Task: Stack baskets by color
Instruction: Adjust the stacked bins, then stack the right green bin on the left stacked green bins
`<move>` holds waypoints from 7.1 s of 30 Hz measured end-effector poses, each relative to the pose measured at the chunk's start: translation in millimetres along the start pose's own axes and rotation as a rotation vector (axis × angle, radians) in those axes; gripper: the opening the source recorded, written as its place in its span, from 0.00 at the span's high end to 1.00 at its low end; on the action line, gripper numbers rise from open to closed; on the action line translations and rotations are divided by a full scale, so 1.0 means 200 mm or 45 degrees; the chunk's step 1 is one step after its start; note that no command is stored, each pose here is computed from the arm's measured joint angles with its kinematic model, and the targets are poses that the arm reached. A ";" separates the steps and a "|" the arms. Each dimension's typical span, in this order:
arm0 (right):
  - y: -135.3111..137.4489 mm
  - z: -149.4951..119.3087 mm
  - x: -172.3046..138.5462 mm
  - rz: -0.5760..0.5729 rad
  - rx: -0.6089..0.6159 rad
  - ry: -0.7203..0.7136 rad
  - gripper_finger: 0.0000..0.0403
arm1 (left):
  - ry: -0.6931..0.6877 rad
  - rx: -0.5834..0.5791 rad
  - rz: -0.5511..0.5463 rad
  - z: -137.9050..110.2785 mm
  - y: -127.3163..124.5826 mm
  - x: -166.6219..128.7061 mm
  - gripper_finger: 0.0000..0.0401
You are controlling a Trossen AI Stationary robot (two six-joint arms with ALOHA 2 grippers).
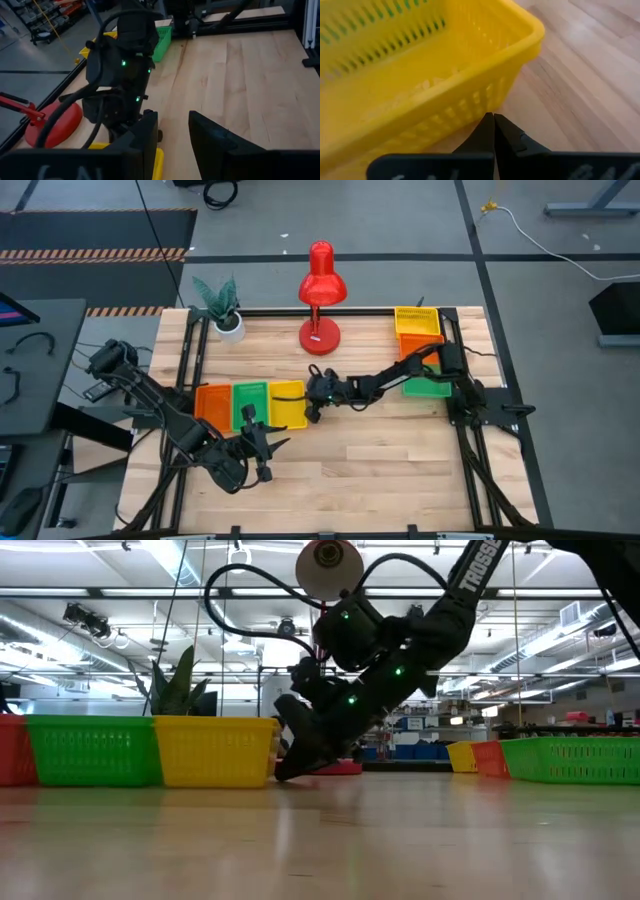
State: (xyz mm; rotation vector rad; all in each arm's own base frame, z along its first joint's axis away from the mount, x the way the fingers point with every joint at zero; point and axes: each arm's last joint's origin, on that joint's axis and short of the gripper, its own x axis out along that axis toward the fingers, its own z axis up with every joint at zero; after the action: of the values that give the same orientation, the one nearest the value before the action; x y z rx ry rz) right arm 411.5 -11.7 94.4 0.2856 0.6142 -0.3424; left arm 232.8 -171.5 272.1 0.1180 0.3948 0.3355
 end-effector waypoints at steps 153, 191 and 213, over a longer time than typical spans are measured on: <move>0.63 -0.59 -1.59 0.116 -0.446 -0.078 0.72 | 0.741 0.440 0.275 0.22 0.11 0.29 0.98; 0.60 -0.53 -1.53 0.014 -0.456 -0.139 0.72 | 0.908 0.144 -0.204 -0.26 0.28 -0.01 0.66; 0.60 -0.53 -1.53 0.012 -0.490 -0.139 0.72 | 1.106 -0.164 0.462 -0.31 0.87 0.33 0.98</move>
State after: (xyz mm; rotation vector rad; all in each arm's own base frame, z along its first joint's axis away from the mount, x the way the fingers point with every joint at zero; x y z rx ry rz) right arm 170.6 205.2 214.8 -0.0985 0.5579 -0.2231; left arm 214.3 18.2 222.5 -0.0945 1.2157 0.7699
